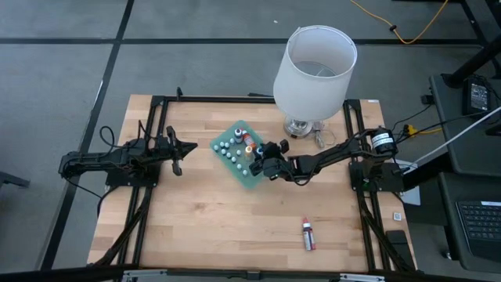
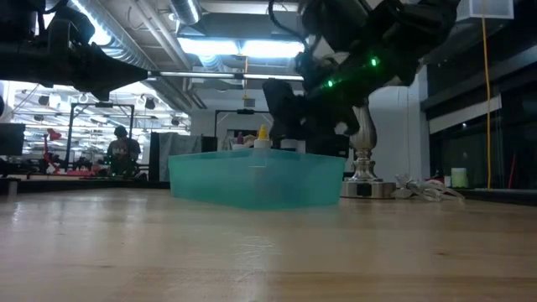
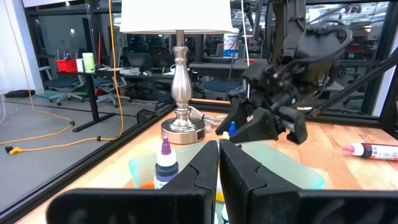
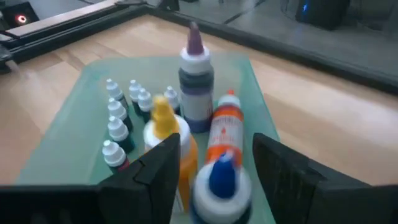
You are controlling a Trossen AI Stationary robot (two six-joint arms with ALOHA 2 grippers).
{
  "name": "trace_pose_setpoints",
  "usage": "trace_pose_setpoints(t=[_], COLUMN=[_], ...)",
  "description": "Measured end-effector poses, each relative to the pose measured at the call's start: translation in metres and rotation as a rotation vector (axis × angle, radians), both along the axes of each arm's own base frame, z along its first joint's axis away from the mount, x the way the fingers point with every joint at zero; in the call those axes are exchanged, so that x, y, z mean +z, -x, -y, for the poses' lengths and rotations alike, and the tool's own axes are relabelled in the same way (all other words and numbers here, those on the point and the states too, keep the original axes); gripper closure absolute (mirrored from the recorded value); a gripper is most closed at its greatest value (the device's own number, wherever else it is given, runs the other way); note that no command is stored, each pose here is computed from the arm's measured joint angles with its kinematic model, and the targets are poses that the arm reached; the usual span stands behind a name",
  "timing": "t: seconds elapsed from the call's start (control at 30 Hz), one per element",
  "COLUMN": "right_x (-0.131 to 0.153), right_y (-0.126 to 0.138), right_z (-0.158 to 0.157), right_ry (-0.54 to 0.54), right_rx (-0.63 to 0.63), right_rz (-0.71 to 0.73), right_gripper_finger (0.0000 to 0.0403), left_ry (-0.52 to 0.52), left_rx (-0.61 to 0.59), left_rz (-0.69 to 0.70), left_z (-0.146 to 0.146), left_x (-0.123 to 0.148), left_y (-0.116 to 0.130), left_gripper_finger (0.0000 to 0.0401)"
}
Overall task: Pick & Place food coloring
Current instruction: Put the large blue food coloring bottle into the green bin, then put the large pink food coloring bottle into the green bin
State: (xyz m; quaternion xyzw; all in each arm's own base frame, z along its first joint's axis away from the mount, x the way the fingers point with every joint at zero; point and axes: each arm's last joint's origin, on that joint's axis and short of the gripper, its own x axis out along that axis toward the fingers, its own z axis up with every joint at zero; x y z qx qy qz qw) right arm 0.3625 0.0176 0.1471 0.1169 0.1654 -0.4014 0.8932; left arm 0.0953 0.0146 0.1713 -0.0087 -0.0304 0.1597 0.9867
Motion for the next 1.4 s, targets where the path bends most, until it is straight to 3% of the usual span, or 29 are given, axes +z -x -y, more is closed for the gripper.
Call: trace_pose_setpoints(t=[0.37, 0.53, 0.63, 0.8, 0.93, 1.17, 1.4], right_x=[0.044, 0.082, 0.105, 0.139, 0.151, 0.145, 0.139], right_y=[0.007, 0.015, 0.024, 0.040, 0.051, 0.071, 0.078], right_z=[-0.006, -0.021, -0.028, -0.035, -0.036, -0.041, -0.041], right_ry=[0.117, 0.100, 0.037, -0.215, -0.469, -0.876, -1.104], right_rx=[0.039, 0.044, 0.022, -0.065, -0.116, -0.244, -0.273], right_rz=[-0.031, -0.060, -0.066, -0.037, -0.112, -0.319, -0.474], right_gripper_finger=[0.0156, 0.0145, 0.0144, 0.0144, 0.0144, 0.0144, 0.0144], left_ry=[0.000, 0.000, 0.000, 0.000, 0.000, 0.000, 0.000], left_rx=[0.000, -0.001, 0.000, 0.000, 0.000, 0.000, 0.000], left_rz=[-0.001, -0.002, -0.002, -0.002, -0.001, -0.002, -0.002], left_z=[0.000, 0.000, 0.000, 0.000, 0.000, 0.000, 0.000], left_x=[0.000, 0.000, 0.000, 0.000, 0.000, 0.000, 0.000], left_y=[0.000, 0.000, 0.000, 0.000, 0.000, 0.000, 0.000], left_gripper_finger=[0.0395, 0.0391, 0.0388, 0.0392, 0.0395, 0.0390, 0.0391])
